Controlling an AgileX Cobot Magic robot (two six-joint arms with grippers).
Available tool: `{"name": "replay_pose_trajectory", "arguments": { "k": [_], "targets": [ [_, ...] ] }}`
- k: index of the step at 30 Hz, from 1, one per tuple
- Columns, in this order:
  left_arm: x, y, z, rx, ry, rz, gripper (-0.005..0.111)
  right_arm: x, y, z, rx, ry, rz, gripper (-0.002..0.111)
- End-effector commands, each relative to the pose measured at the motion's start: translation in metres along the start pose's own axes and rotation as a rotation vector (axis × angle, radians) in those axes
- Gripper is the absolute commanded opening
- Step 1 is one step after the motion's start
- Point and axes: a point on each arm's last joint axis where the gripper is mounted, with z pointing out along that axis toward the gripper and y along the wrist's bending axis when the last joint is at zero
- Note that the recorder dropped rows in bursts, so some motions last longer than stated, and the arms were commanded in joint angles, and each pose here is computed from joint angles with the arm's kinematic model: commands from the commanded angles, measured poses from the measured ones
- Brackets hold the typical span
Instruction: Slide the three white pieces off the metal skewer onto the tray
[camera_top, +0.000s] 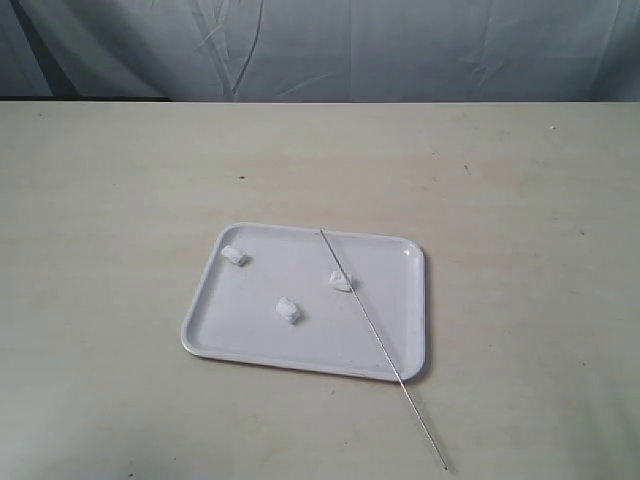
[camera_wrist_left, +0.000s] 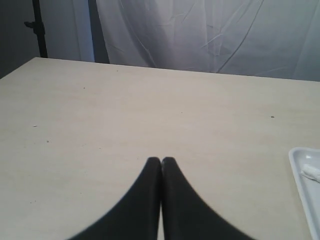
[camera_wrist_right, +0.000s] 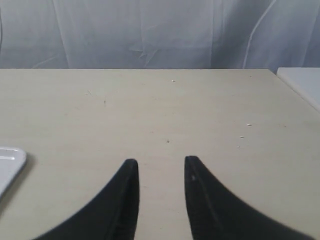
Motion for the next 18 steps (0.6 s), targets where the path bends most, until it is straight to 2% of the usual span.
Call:
{"name": "replay_pose_trajectory", "arguments": {
  "k": [1, 5, 6, 8, 9, 18],
  "targets": [
    [-0.0006, 0.0002, 0.0000, -0.002, -0.019, 0.007, 0.000, -0.0009, 0.0039, -0.0001, -0.044, -0.015, 0.106, 0.031],
    [-0.0006, 0.0005, 0.0000, -0.006, -0.018, 0.019, 0.000, -0.0014, 0.0045, -0.0002, -0.052, -0.020, 0.134, 0.028],
    [-0.0006, 0.0005, 0.0000, -0.006, -0.018, 0.019, 0.000, -0.0012, 0.0042, -0.0002, -0.047, -0.018, 0.134, 0.023],
    [-0.0004, 0.0007, 0.0000, -0.007, -0.016, 0.025, 0.000, -0.0009, 0.0033, -0.0001, -0.034, -0.016, 0.119, 0.003],
    [-0.0004, 0.0008, 0.0000, -0.008, -0.016, 0.027, 0.000, -0.0009, 0.0028, -0.0001, -0.027, -0.016, 0.116, 0.000],
    [-0.0004, 0.0012, 0.0000, -0.014, -0.016, 0.045, 0.000, 0.0015, 0.0014, -0.0001, -0.008, 0.009, 0.074, -0.001]
  ]
}}
